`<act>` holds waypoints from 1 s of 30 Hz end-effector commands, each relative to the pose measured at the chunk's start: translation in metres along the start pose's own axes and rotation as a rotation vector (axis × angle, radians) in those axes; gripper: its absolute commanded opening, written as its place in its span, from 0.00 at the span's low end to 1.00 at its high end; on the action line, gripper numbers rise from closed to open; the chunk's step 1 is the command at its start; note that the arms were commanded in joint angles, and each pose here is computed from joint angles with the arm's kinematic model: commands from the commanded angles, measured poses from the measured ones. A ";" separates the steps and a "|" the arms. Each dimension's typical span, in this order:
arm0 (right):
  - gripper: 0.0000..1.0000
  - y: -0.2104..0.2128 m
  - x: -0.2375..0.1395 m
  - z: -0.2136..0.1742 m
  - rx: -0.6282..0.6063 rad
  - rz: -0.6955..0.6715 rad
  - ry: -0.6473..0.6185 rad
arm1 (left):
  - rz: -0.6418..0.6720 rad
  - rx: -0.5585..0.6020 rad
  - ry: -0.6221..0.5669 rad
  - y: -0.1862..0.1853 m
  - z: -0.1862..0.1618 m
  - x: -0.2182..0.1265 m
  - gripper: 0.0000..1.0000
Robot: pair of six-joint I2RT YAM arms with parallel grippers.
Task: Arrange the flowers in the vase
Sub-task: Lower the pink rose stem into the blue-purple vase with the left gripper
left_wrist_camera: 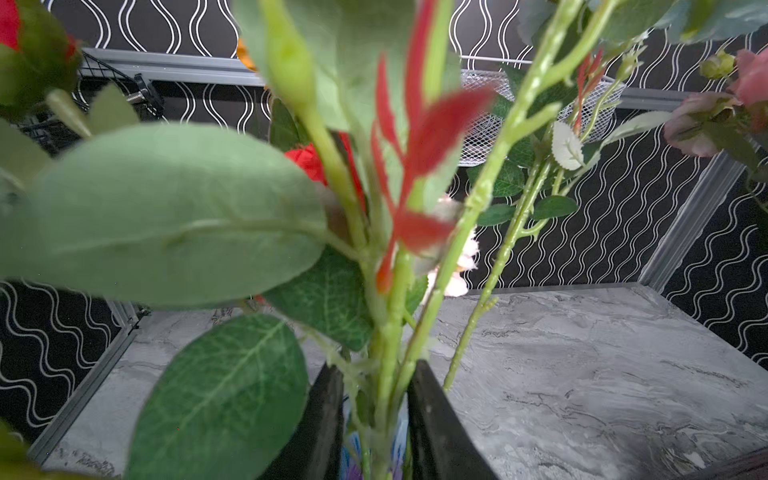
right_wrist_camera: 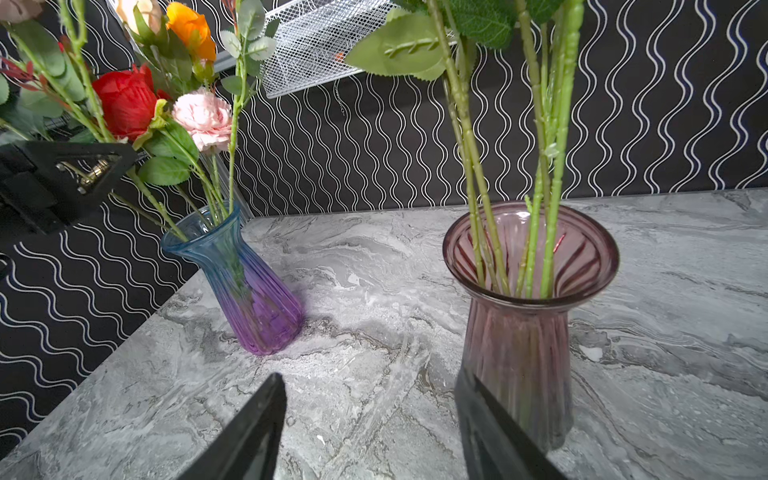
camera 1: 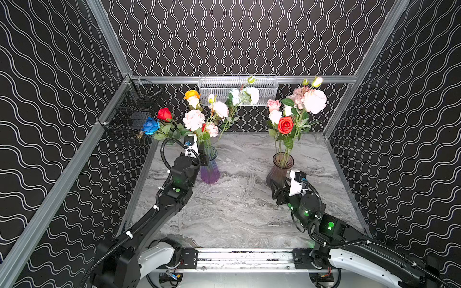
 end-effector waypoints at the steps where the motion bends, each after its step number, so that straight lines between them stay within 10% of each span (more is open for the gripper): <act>1: 0.66 0.003 0.000 0.004 0.023 0.009 -0.016 | 0.005 -0.034 -0.003 0.001 0.006 -0.001 0.37; 21: 0.67 0.002 0.002 0.002 0.023 0.008 -0.014 | -0.032 -0.052 0.158 -0.005 -0.002 0.004 0.59; 30: 0.67 0.003 0.002 0.000 0.023 0.013 0.001 | -0.049 -0.073 0.198 -0.006 0.002 -0.004 0.53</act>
Point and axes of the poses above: each gripper's point midway between its finger pads, its own x axis out along the fingers, its own y axis along the line the jaws close on, z = x × y, the point moved 6 cm from there along -x, back along the fingers, and after that the axes turned 13 degrees about x, right-handed, at the moved point
